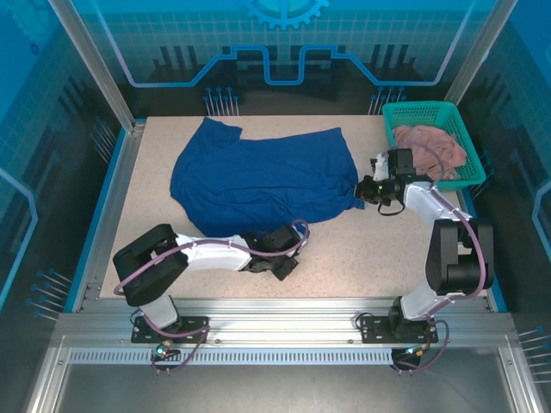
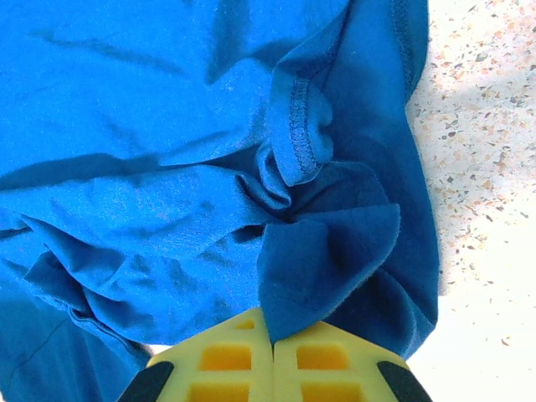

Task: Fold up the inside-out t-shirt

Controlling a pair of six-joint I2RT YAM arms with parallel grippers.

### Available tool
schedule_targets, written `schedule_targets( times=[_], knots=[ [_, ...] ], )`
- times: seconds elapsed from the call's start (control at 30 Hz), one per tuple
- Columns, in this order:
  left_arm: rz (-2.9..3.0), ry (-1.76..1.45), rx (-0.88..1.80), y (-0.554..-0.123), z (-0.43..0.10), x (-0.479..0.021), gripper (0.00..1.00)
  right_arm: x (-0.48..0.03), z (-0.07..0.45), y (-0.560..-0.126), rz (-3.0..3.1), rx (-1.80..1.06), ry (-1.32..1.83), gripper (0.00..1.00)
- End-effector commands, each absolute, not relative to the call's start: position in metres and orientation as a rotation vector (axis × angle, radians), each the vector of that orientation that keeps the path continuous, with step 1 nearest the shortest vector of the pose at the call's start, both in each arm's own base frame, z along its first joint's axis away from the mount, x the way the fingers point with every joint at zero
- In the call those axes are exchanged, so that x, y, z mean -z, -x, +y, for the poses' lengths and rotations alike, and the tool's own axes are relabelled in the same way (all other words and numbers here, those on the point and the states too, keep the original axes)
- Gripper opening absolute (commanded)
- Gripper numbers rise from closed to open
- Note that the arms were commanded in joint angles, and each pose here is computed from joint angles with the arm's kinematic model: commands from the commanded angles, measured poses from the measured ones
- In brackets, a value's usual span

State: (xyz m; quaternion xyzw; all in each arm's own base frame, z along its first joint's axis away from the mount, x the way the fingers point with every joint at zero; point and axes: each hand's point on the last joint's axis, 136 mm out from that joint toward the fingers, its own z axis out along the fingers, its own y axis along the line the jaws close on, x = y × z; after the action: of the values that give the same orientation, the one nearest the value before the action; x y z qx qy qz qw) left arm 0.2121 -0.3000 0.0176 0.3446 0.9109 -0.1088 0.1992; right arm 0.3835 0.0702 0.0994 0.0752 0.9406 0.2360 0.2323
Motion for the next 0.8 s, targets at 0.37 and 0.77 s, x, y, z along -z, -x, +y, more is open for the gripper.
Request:
schedule_targets(
  times=[0.37, 0.77],
  knots=[
    [2.286, -0.342, 0.465, -0.278, -0.216, -0.160, 0.00, -0.174, 0.087, -0.384, 2.354, -0.698, -0.070, 0.02],
    [1.675, 0.358, 0.208, -0.302, -0.018, -0.425, 0.00, -0.363, 0.046, -0.391, 1.962, -0.407, -0.007, 0.01]
  ],
)
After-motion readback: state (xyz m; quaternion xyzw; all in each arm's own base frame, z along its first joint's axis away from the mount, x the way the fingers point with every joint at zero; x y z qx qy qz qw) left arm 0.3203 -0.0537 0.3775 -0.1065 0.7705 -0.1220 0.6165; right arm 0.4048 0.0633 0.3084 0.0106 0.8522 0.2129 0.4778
